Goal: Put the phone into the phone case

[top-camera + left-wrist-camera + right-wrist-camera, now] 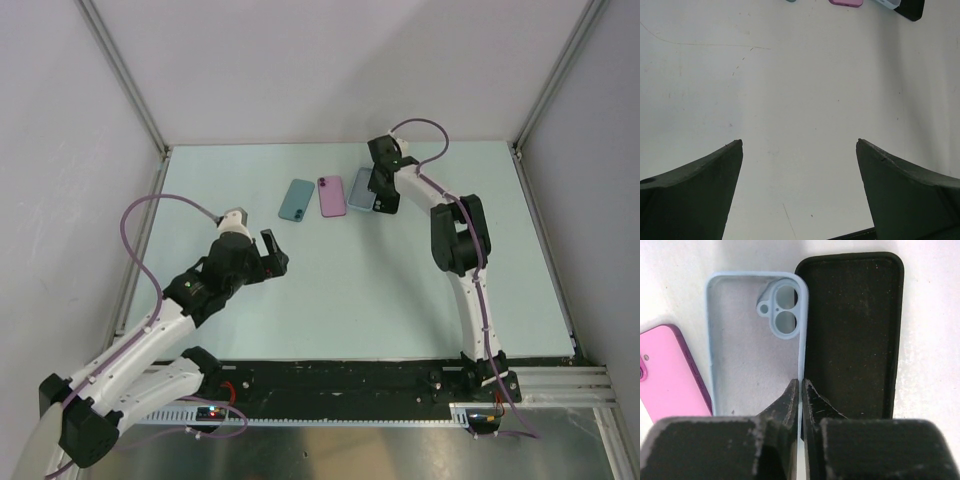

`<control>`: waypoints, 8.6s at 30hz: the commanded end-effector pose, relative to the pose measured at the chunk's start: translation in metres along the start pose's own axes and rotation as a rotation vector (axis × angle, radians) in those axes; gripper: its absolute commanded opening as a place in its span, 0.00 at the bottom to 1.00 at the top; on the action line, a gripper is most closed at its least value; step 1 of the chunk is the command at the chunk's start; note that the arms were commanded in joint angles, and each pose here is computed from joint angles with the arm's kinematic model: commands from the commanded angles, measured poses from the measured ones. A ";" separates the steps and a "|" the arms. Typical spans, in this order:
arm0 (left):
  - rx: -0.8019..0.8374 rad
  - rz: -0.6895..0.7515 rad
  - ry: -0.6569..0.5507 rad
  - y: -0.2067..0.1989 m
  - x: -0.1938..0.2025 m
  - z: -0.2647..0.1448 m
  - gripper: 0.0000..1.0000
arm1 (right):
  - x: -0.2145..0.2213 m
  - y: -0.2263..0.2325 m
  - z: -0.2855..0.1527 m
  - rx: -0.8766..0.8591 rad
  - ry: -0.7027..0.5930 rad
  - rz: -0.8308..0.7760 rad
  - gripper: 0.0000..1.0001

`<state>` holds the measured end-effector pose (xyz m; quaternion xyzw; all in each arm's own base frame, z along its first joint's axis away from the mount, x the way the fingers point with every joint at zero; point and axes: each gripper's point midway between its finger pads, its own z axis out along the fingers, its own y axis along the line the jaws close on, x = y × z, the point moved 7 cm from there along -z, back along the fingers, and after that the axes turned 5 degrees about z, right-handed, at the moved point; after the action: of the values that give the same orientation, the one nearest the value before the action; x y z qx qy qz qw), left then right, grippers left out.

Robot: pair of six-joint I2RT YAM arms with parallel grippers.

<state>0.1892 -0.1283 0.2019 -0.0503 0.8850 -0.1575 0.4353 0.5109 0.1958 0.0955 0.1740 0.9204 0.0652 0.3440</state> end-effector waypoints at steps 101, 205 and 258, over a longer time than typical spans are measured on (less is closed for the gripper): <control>-0.174 0.224 0.445 0.018 -0.099 0.280 0.90 | 0.131 -0.072 -0.291 -0.436 0.042 -0.083 0.97; -0.054 0.524 0.448 -0.011 -0.119 0.294 1.00 | 0.135 -0.082 -0.283 -0.429 0.071 -0.100 0.97; -0.044 0.371 0.607 0.012 -0.078 0.291 0.61 | 0.139 -0.083 -0.290 -0.473 0.093 -0.089 0.96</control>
<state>0.4824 -0.1675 0.0854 0.1680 0.9646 -0.0455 0.1979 0.2008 0.1673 0.2036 0.0480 0.9102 0.2504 0.3262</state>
